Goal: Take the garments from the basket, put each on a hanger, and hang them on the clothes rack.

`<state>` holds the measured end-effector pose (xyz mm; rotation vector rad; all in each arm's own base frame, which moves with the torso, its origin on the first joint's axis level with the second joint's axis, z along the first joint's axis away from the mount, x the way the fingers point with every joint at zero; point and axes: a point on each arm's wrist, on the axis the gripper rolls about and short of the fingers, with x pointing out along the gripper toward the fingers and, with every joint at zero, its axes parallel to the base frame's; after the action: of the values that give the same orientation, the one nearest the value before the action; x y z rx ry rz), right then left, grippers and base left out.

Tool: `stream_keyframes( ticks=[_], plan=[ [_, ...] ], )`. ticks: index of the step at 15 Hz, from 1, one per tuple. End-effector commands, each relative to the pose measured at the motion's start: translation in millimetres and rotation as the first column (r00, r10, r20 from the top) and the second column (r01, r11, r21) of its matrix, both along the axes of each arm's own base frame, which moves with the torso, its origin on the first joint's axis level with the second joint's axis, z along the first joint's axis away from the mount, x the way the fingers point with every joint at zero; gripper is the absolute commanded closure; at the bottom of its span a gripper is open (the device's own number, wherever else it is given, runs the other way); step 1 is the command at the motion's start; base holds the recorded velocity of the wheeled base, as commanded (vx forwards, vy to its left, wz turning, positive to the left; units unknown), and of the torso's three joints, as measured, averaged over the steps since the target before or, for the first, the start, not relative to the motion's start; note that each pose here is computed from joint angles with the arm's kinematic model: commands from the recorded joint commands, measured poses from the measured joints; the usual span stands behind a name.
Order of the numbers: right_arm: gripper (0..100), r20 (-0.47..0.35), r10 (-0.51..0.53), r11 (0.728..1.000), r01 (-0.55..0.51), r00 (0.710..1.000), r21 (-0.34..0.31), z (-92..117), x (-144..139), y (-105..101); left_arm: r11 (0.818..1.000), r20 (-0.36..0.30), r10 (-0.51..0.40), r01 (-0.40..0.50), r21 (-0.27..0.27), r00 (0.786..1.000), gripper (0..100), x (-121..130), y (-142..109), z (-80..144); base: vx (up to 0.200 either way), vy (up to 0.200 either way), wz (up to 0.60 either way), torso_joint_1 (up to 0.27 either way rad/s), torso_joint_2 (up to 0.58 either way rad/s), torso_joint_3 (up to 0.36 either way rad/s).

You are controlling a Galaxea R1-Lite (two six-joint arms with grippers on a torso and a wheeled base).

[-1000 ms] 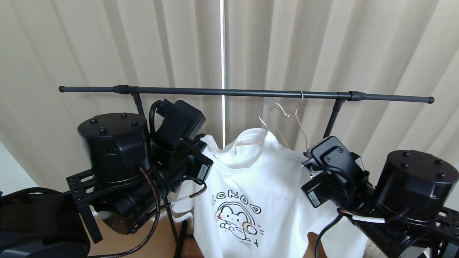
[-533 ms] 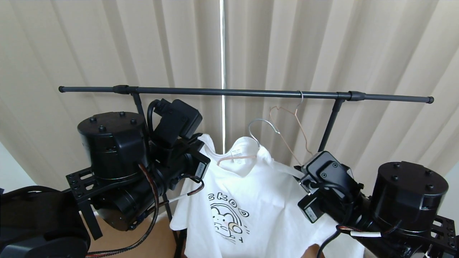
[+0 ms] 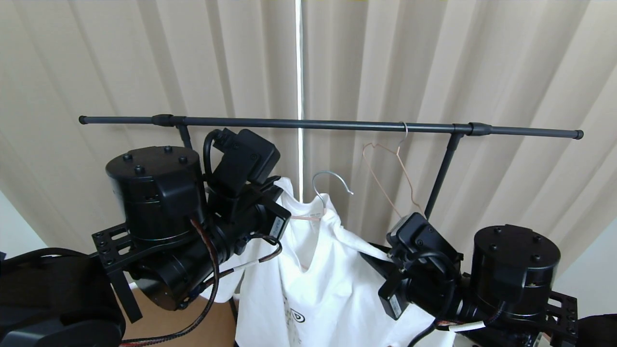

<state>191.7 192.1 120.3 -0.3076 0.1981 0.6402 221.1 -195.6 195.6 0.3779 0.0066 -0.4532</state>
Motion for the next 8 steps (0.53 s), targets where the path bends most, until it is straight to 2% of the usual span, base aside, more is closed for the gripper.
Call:
stream_keyframes(
  ticks=[1,5,7,8],
  plan=[
    [100,-0.017,-0.002,1.0,0.002,1.0,0.02,-1.5,3.6,3.1,1.0,0.003,-0.008,0.008,-0.003,1.0,100,-1.6,-1.6,1.5,0.0,0.0,0.0,0.0,0.0,0.0],
    [100,-0.072,-0.024,0.995,0.03,0.997,0.094,-6.3,14.5,13.8,0.999,0.01,-0.033,0.034,-0.011,0.999,100,-7.8,-6.3,4.2,0.0,0.0,0.0,0.0,0.0,0.0],
    [100,-0.093,-0.032,0.986,0.046,0.995,0.162,-0.5,18.5,15.6,0.999,0.016,-0.043,0.043,-0.017,0.999,100,-11.3,-7.2,6.9,0.0,0.0,0.0,0.0,0.0,0.0],
    [100,-0.097,-0.035,0.984,0.051,0.995,0.171,0.1,20.1,15.4,0.999,0.018,-0.046,0.046,-0.018,0.999,100,-11.8,-8.0,7.3,0.0,0.0,0.0,0.0,0.0,0.0]
  ],
)
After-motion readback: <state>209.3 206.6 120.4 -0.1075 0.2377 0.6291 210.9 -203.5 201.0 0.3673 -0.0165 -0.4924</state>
